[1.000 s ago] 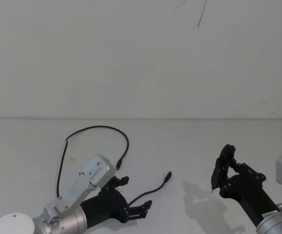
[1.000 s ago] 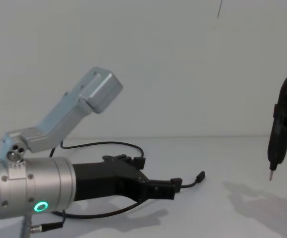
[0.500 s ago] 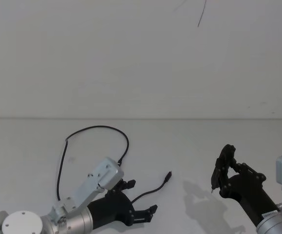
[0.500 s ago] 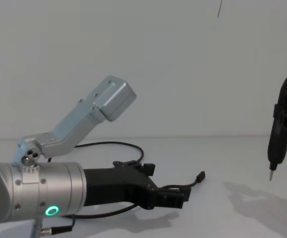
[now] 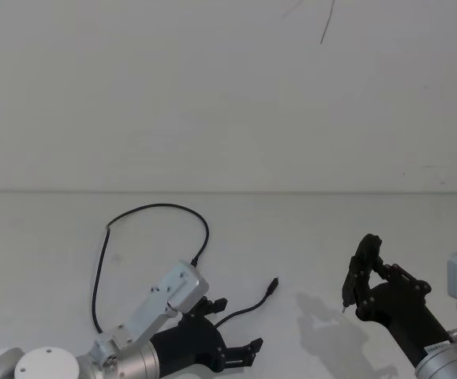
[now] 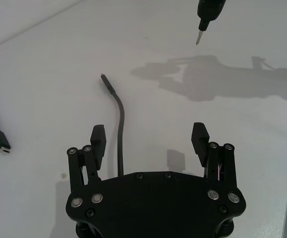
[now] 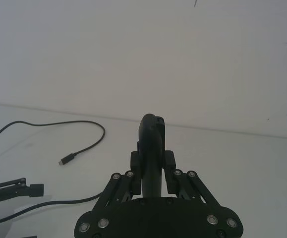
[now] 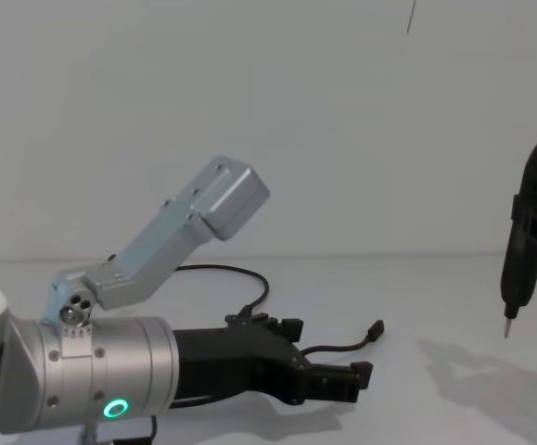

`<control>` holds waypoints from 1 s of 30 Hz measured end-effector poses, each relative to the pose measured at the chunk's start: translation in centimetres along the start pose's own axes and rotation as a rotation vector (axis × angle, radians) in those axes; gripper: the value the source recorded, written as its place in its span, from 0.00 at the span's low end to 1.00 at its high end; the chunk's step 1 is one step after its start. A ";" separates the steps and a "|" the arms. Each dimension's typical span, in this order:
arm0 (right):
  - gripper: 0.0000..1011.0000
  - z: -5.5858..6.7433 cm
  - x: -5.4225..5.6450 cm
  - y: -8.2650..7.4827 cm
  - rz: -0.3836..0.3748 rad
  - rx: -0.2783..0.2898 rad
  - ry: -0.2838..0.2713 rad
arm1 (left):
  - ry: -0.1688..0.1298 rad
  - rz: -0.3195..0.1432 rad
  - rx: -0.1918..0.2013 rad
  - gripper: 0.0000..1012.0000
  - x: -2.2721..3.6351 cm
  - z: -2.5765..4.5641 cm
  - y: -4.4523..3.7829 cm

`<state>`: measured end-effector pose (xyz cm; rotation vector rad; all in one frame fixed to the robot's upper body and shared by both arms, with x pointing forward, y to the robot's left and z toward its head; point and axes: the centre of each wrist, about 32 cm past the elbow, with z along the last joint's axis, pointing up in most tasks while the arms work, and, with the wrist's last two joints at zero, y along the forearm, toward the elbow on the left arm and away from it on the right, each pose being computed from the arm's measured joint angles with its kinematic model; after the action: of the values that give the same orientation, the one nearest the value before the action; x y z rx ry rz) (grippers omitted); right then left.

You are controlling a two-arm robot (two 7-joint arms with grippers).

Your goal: Pick up the data cable with the one hand.

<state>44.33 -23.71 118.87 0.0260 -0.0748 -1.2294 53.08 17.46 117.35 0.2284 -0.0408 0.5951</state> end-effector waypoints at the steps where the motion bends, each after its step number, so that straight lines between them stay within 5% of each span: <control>1: 0.27 0.0 0.0 0.0 0.000 0.000 0.000 | 0.002 0.000 0.000 0.99 -0.03 -0.02 -0.04; 11: 0.27 0.0 0.0 0.0 0.000 0.000 0.000 | 0.033 0.010 0.006 0.99 -0.05 -0.20 -0.39; 30: 0.27 0.0 0.0 0.0 0.000 0.000 0.000 | 0.045 0.022 0.028 0.99 1.25 0.02 -0.67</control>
<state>44.33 -23.71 118.87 0.0260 -0.0749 -1.2295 54.49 17.61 117.36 0.2424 0.0082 0.6227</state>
